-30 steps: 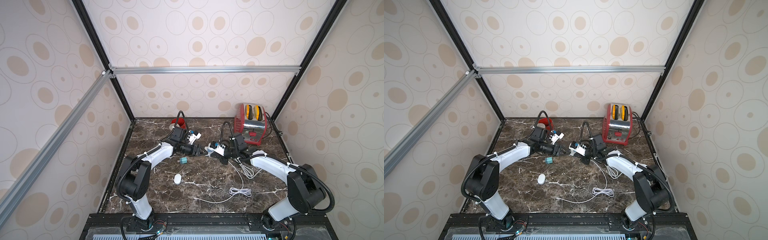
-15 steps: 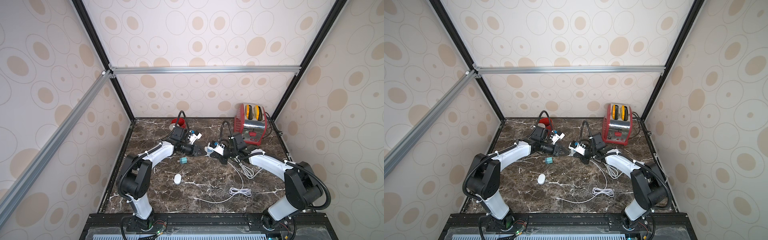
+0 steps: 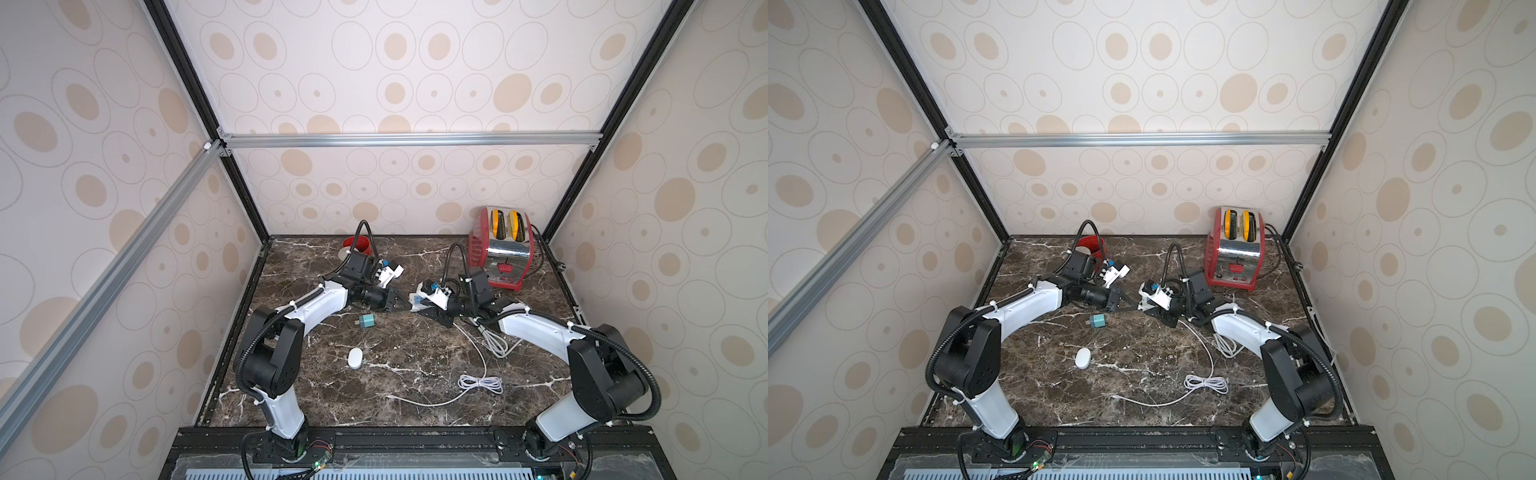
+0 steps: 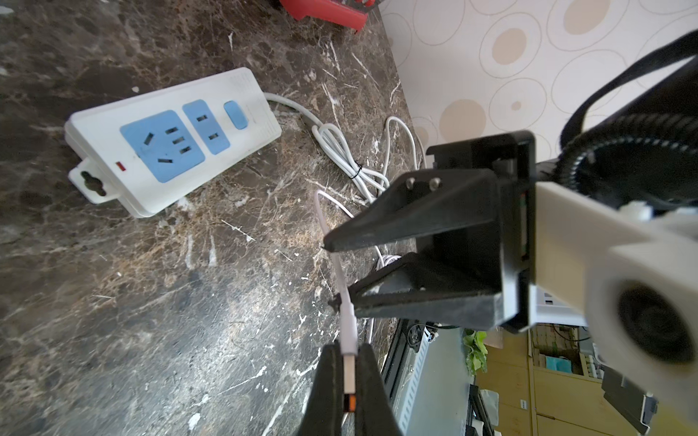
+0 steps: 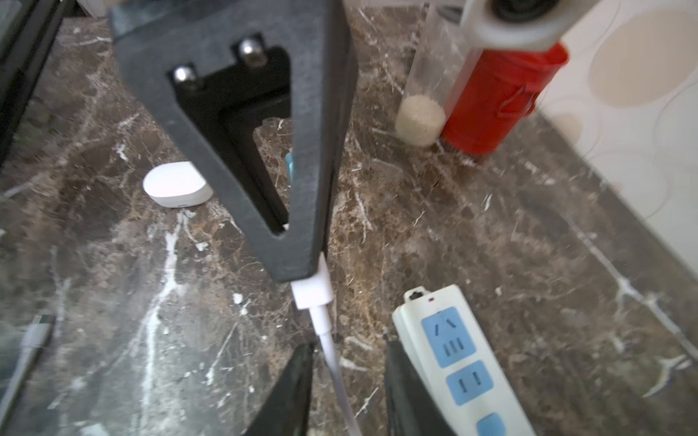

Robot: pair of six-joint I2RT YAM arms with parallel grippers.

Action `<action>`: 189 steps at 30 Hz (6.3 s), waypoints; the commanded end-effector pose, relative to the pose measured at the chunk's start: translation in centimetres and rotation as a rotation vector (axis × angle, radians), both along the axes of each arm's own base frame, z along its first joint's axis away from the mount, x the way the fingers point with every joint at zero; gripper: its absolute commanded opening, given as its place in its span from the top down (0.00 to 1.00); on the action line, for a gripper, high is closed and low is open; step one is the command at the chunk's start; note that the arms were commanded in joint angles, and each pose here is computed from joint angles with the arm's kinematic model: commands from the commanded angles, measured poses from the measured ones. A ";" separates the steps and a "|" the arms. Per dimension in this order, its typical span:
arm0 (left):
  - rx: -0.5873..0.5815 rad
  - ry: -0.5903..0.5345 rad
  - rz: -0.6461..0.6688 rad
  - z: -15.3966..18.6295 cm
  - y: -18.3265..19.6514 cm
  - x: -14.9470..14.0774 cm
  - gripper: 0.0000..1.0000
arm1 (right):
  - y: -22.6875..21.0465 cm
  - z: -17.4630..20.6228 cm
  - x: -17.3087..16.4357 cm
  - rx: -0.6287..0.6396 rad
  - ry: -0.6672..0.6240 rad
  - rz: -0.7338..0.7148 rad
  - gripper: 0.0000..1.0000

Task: Charge the bluetooth headset
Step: Pick up the charging cable from the center of the board, then pick up the plug from the center of the board, then place the plug at the center of the board.

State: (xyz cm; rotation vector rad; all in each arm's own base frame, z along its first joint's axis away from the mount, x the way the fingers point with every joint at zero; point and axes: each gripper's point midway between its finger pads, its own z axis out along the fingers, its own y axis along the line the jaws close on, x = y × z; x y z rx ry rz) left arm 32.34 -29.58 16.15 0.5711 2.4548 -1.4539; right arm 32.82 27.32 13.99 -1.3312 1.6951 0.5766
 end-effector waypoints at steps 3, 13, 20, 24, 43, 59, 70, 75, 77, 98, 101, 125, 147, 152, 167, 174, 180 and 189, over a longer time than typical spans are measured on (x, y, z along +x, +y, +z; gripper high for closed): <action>-0.053 -0.030 -0.023 2.5 0.1 1.4 1.00 | -0.9 4.5 1.8 0.176 -0.307 -0.044 0.50; -0.103 -0.036 -0.028 5.3 1.8 2.7 1.00 | 0.6 9.0 2.9 0.454 -0.498 0.041 0.58; -0.112 -0.027 -0.039 5.6 1.8 2.6 1.00 | 1.7 7.9 2.4 0.433 -0.475 0.141 0.64; -0.122 -0.023 -0.045 5.7 1.8 2.6 1.00 | 2.5 7.4 1.6 0.417 -0.446 0.203 0.68; -0.126 -0.022 -0.061 5.9 2.0 2.3 1.00 | 4.1 6.2 1.7 0.372 -0.423 0.231 0.90; 0.115 -0.111 0.087 4.7 7.6 2.8 0.01 | 1.3 6.0 1.9 0.331 -0.355 0.091 1.00; 0.754 -0.560 -0.057 -1.0 16.1 2.8 0.01 | -2.6 3.6 -0.5 0.232 -0.257 -0.037 1.00; 0.878 -0.760 -0.261 -3.8 16.6 4.0 0.01 | -3.4 3.3 -0.9 0.204 -0.245 -0.042 1.00; 0.880 -0.770 -0.340 -5.3 16.1 3.9 0.01 | -3.5 3.4 -0.9 0.202 -0.243 -0.043 1.00; 0.861 -0.697 -0.600 -12.0 13.6 4.4 0.40 | -3.8 2.9 -0.1 0.186 -0.216 -0.038 1.00; 0.863 -0.690 -0.594 -11.8 13.7 4.1 0.53 | -3.8 3.0 0.0 0.184 -0.217 -0.035 1.00; 0.806 -0.516 -0.204 -9.4 5.0 2.3 0.80 | -6.0 4.3 -0.3 0.159 -0.280 -0.133 1.00; 0.778 -0.429 0.095 -12.4 5.4 1.7 0.54 | -8.1 5.1 1.0 0.183 -0.331 -0.277 1.00; 0.778 -0.480 0.148 -12.6 6.1 1.9 0.40 | -8.2 5.1 1.0 0.179 -0.332 -0.277 1.00; 0.572 -0.650 0.184 -13.3 4.4 1.7 0.41 | -8.1 4.3 1.3 0.176 -0.315 -0.271 1.00; 0.555 -0.640 0.185 -14.1 4.0 2.0 0.57 | -8.0 4.0 1.4 0.178 -0.304 -0.267 1.00; 0.553 -0.631 0.180 -14.0 3.9 2.0 0.57 | -7.8 3.8 1.3 0.172 -0.284 -0.255 1.00; 0.557 -0.635 0.187 -13.9 5.1 1.3 0.47 | -7.6 3.4 1.3 0.176 -0.272 -0.243 1.00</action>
